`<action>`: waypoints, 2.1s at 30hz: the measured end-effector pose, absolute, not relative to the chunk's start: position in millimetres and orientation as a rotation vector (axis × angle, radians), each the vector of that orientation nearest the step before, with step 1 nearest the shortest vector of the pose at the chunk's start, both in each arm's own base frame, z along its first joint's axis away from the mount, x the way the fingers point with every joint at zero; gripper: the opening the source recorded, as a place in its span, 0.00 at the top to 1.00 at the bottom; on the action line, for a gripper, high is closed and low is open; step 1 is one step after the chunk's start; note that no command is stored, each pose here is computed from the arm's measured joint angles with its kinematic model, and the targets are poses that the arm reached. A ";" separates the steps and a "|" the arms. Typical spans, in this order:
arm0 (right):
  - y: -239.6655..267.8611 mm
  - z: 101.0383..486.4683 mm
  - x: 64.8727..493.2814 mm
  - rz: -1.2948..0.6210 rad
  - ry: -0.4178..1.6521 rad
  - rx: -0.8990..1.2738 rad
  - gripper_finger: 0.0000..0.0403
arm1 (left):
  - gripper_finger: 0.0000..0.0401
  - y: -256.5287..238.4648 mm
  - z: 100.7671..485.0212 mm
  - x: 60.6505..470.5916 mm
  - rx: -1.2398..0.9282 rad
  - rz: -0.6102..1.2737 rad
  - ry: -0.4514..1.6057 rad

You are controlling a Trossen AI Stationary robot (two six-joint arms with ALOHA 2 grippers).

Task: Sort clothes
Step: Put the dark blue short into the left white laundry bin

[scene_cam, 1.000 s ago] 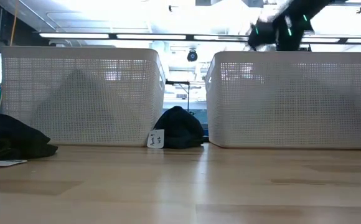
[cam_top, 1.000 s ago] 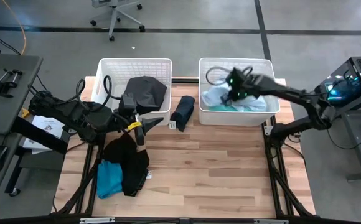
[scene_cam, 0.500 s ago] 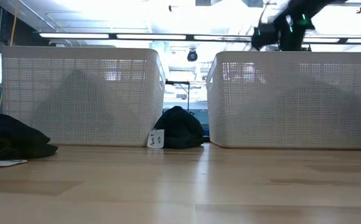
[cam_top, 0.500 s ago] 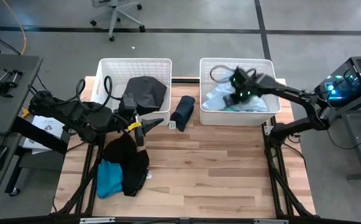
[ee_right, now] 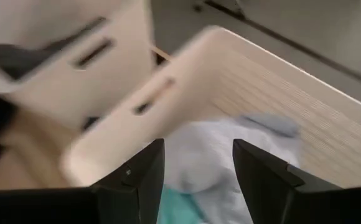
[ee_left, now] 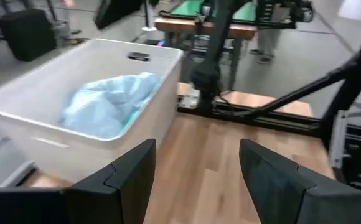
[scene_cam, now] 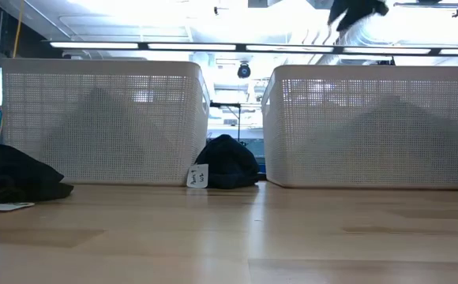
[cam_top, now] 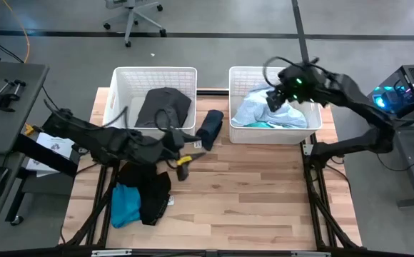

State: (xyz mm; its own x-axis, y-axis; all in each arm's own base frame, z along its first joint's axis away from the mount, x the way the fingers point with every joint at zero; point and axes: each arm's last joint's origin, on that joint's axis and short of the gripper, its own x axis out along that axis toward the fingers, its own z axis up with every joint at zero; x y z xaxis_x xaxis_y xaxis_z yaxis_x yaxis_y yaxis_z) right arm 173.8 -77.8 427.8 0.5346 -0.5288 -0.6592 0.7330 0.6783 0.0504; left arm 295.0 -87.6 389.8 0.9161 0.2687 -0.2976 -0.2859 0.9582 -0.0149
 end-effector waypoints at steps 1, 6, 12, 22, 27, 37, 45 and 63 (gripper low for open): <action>-66.4 431.1 171.5 -0.739 0.636 0.332 0.56 | 0.46 -86.7 386.1 301.3 -0.079 0.280 0.299; -12.8 429.8 165.4 -0.578 0.586 0.343 0.56 | 0.46 -70.6 370.3 326.6 -0.251 0.383 0.368; 49.0 395.2 176.4 -0.357 0.690 0.292 0.56 | 0.49 -42.8 352.7 349.2 -0.259 0.510 0.554; 113.6 329.2 175.1 -0.327 0.818 0.453 0.56 | 0.50 -6.7 306.3 381.4 -0.326 0.566 0.726; 124.6 317.4 171.8 -0.369 0.749 0.491 0.56 | 0.50 10.9 285.6 392.9 -0.361 0.637 0.757; 126.4 320.1 173.9 -0.384 0.675 0.515 0.56 | 0.50 35.7 246.3 408.3 -0.180 0.696 0.896; 127.9 321.7 175.8 -0.371 0.656 0.539 0.56 | 0.50 8.5 263.3 404.3 0.080 0.641 1.044; 126.9 322.3 176.0 -0.384 0.630 0.502 0.56 | 0.50 -64.9 192.5 417.7 -0.144 0.874 0.773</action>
State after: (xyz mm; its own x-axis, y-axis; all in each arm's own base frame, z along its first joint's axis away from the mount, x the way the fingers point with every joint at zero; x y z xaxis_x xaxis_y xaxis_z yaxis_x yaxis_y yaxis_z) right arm 176.0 126.9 322.3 0.7453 -0.1873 -0.6399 0.4832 0.8131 0.3247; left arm 417.7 -64.9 192.5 0.3942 0.6366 -0.6628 -0.7360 0.6506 0.1872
